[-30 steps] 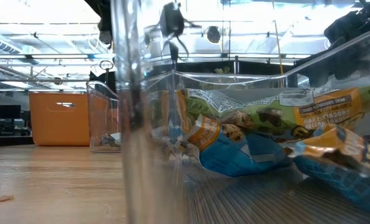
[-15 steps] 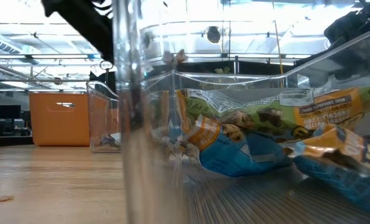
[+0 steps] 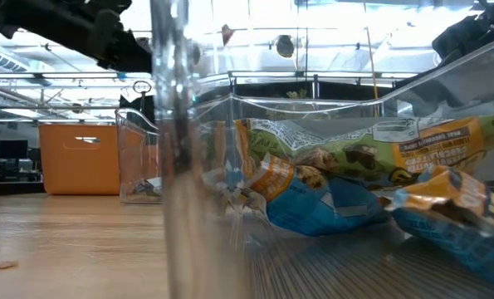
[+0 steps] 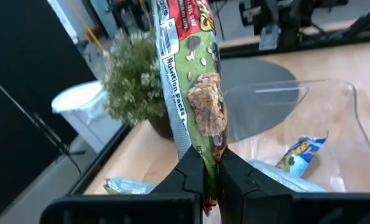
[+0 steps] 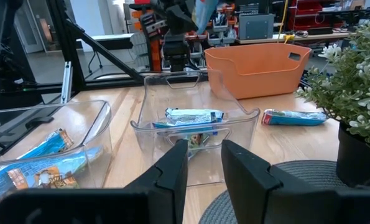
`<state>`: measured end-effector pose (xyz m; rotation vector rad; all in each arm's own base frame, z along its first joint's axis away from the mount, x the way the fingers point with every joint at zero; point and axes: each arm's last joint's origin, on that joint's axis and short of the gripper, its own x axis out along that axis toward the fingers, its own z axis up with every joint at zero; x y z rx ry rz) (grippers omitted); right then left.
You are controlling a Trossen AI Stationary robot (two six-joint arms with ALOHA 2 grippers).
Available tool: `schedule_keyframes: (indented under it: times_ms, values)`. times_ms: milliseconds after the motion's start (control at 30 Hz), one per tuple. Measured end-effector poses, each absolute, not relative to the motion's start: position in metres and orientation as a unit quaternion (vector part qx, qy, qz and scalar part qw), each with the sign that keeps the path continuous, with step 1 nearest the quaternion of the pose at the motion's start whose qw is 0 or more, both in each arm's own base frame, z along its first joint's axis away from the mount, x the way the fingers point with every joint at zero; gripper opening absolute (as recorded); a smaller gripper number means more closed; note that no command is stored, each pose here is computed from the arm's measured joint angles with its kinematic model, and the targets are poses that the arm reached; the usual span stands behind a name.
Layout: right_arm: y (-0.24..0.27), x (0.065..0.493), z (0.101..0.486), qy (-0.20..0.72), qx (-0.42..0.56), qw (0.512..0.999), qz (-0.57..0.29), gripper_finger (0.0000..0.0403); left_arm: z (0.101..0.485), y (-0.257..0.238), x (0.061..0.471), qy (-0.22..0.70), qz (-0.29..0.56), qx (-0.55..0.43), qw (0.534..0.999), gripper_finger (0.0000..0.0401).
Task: Pick and place Granola Bars by type
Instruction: Put the red granola bar into the orange bin
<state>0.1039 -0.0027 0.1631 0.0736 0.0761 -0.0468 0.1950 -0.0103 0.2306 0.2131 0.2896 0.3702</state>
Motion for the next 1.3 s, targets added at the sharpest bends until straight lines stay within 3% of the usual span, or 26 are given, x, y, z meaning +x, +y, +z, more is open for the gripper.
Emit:
schedule_keyframes:
  times_ms: [600, 1000, 1133, 1300]
  values:
    - [-0.003, 0.104, 0.163, 0.038, 0.037, 0.998, -0.023, 0.0089, 0.233, -0.005, 0.151, 0.044, 0.110, 0.139, 0.983, 0.0019]
    - [-0.003, 0.104, 0.163, 0.038, 0.037, 0.998, -0.024, 0.0089, 0.235, 0.024, 0.122, -0.015, 0.240, 0.104, 0.965, 0.0018]
    - [-0.003, 0.104, 0.163, 0.038, 0.037, 0.998, -0.024, 0.0089, 0.232, 0.030, 0.122, 0.030, 0.311, 0.163, 0.936, 0.0018]
    - [-0.003, 0.104, 0.163, 0.038, 0.037, 0.998, -0.023, 0.0089, 0.227, 0.032, 0.127, 0.085, 0.324, 0.252, 0.908, 0.0018]
